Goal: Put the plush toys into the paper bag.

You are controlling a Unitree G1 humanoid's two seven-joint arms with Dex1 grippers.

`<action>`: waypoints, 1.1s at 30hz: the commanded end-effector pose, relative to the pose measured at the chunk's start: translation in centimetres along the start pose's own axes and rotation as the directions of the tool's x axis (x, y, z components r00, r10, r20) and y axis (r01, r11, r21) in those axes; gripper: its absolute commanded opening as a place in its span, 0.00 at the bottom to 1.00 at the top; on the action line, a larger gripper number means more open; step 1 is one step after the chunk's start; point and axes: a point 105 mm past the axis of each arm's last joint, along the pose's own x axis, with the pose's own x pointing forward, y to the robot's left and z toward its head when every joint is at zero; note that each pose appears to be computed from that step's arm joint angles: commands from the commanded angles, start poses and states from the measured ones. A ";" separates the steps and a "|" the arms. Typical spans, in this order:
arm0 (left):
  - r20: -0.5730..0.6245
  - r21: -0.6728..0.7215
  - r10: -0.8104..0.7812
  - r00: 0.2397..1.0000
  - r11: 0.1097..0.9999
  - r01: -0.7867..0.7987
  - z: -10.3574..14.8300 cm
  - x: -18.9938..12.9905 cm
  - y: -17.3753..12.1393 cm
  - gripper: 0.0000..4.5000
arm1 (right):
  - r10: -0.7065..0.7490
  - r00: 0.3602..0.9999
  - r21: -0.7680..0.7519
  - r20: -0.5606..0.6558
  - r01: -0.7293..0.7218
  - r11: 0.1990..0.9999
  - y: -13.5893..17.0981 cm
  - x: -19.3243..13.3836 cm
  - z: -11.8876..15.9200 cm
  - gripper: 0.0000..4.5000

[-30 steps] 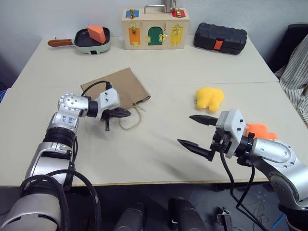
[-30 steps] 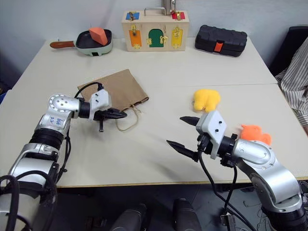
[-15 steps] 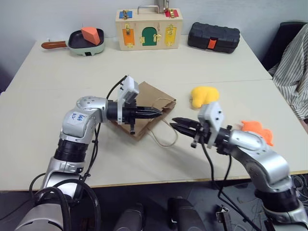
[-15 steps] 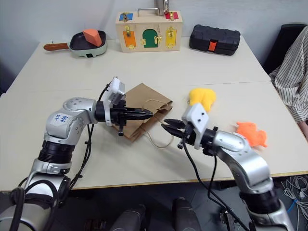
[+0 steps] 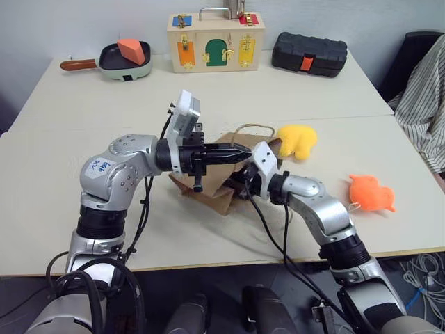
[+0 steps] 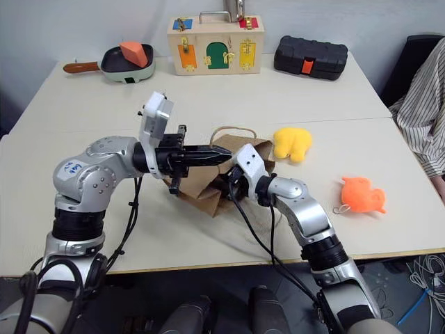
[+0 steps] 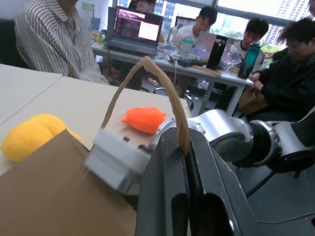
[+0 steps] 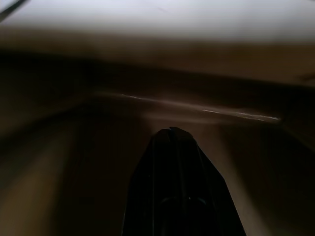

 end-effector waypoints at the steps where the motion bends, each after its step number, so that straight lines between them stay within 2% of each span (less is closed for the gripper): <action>1: 0.066 0.045 0.003 0.998 0.999 -0.006 2.1 -0.3 -0.3 0.00 | 0.007 1.000 -0.043 -0.025 -0.008 0.999 0.2 -0.1 -0.9 0.00; 5: 0.114 0.038 0.065 0.991 0.997 -0.070 3.4 -1.3 0.9 0.00 | -0.003 0.997 -0.082 -0.083 -0.004 0.997 0.2 -0.7 -2.7 0.00; 10: 0.172 -0.011 0.074 0.982 0.997 -0.073 4.3 -1.5 1.1 0.00 | -0.034 0.994 -0.160 -0.108 0.017 0.987 -0.1 -0.8 -3.4 0.00; 20: 0.083 0.000 -0.026 0.996 1.000 0.026 0.9 0.4 -0.9 0.00 | 0.059 0.993 -0.231 -0.100 -0.081 0.970 0.6 0.8 -0.3 0.00; 22: 0.089 0.005 -0.037 0.995 0.999 0.037 0.8 0.5 -1.1 0.00 | 0.090 0.988 -0.195 -0.125 -0.114 0.974 0.8 1.1 -0.1 0.00; 28: 0.150 0.005 -0.038 0.988 0.999 0.037 2.2 0.5 -1.0 0.00 | 0.269 0.945 0.129 -0.185 -0.247 0.960 2.4 1.4 -1.3 0.00; 33: 0.141 0.010 -0.050 0.989 0.999 0.049 1.9 0.4 -1.3 0.00 | 0.326 0.935 0.305 -0.136 -0.274 0.912 2.8 2.4 -0.3 0.00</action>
